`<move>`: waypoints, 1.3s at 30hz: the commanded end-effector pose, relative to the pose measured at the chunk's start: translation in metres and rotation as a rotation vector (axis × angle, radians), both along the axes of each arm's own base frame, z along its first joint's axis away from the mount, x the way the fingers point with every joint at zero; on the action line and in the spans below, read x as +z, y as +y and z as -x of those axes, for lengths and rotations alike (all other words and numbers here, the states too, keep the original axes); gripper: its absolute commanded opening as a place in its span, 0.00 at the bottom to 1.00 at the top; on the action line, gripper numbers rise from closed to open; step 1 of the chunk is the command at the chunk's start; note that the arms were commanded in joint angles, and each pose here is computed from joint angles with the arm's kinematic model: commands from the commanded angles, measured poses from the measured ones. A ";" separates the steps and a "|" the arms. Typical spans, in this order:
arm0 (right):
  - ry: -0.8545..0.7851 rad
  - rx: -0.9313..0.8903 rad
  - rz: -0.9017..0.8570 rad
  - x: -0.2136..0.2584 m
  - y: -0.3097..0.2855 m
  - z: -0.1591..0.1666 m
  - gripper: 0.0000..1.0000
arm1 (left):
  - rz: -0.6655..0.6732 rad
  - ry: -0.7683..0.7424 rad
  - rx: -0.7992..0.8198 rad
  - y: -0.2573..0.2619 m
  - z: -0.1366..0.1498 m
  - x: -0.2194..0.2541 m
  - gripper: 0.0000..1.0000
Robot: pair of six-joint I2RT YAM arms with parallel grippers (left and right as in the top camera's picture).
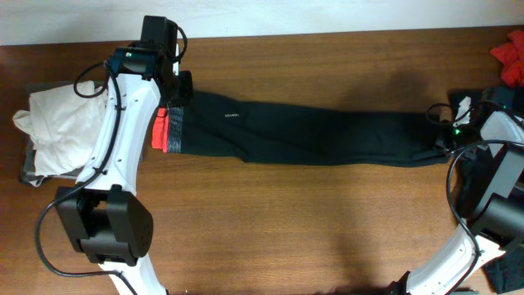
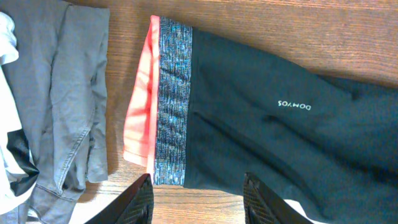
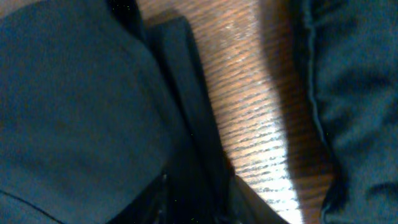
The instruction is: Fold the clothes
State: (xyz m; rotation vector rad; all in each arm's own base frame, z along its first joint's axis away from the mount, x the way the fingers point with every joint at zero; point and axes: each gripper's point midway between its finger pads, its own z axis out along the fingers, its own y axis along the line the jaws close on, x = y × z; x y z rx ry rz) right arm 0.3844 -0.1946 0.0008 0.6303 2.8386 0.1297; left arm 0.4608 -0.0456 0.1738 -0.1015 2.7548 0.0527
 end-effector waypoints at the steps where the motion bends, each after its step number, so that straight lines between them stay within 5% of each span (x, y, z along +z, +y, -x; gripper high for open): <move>1: 0.088 0.008 -0.041 -0.027 0.015 0.019 0.23 | 0.007 0.020 -0.004 -0.001 0.001 -0.007 0.47; 4: 0.081 0.017 -0.040 -0.024 0.017 0.015 0.04 | 0.006 0.019 -0.003 -0.001 0.001 -0.007 0.47; 15: -0.012 -0.005 -0.061 0.042 -0.006 -0.019 0.04 | 0.005 0.017 0.024 0.012 0.004 0.000 0.46; 28: -0.067 -0.061 -0.052 0.111 -0.055 -0.008 0.04 | 0.013 0.061 0.138 0.050 0.039 0.024 0.47; 39: -0.126 0.125 -0.204 0.168 0.031 -0.037 0.04 | 0.027 0.024 0.251 0.091 0.052 0.045 0.55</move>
